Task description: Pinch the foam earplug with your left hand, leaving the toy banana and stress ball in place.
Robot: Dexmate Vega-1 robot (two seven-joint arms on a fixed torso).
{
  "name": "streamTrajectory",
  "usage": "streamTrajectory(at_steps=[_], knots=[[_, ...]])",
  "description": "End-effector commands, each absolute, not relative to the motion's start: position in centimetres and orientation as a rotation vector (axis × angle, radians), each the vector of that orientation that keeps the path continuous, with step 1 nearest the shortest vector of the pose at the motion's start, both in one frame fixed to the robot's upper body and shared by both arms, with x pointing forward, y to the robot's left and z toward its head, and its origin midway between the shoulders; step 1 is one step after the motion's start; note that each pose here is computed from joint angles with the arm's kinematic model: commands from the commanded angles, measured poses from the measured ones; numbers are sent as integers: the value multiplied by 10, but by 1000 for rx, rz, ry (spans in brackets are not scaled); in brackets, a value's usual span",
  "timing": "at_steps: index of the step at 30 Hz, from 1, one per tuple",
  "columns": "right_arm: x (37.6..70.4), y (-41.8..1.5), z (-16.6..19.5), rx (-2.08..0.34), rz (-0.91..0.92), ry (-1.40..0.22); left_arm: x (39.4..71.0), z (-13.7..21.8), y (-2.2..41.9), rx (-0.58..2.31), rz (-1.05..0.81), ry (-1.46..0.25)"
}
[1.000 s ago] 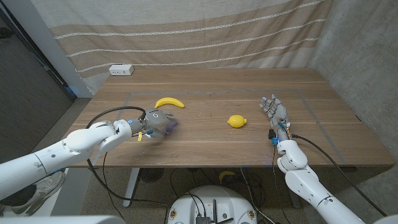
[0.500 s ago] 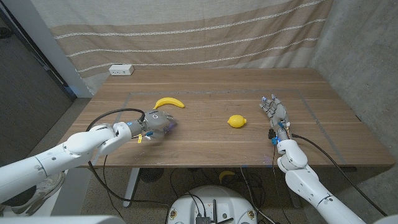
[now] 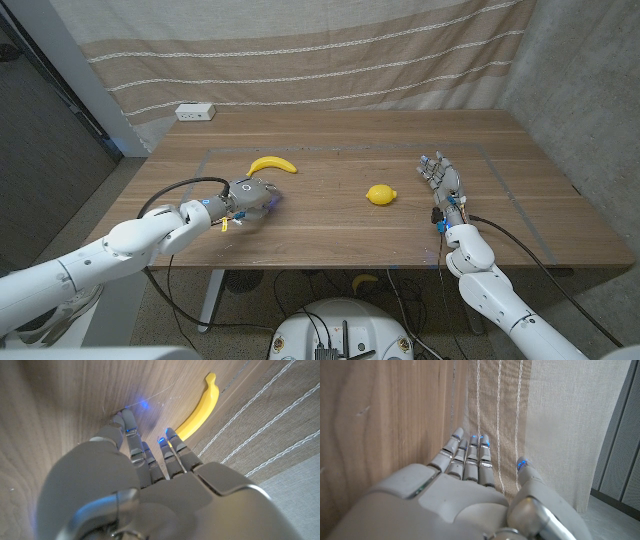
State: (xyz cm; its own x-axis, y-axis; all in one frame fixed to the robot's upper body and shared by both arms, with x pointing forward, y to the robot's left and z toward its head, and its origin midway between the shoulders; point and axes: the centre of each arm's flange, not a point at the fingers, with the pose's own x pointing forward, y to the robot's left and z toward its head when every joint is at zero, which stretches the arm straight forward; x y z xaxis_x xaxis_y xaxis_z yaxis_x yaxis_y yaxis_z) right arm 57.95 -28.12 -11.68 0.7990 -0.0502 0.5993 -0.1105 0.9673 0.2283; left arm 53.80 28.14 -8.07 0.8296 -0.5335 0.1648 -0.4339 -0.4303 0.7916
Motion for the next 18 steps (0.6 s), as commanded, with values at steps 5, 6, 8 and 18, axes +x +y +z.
streamTrajectory(at_steps=[5,6,8,18], knots=[[575,-281,-119,259,29,-655,535,-55,281,1967,-8,-670],[575,-281,-119,261,30,-656,535,-53,281,1958,-1,-667],[574,-281,-120,261,29,-655,535,-49,280,1946,7,-663],[573,-282,-121,261,24,-657,533,-33,281,1861,50,-657]])
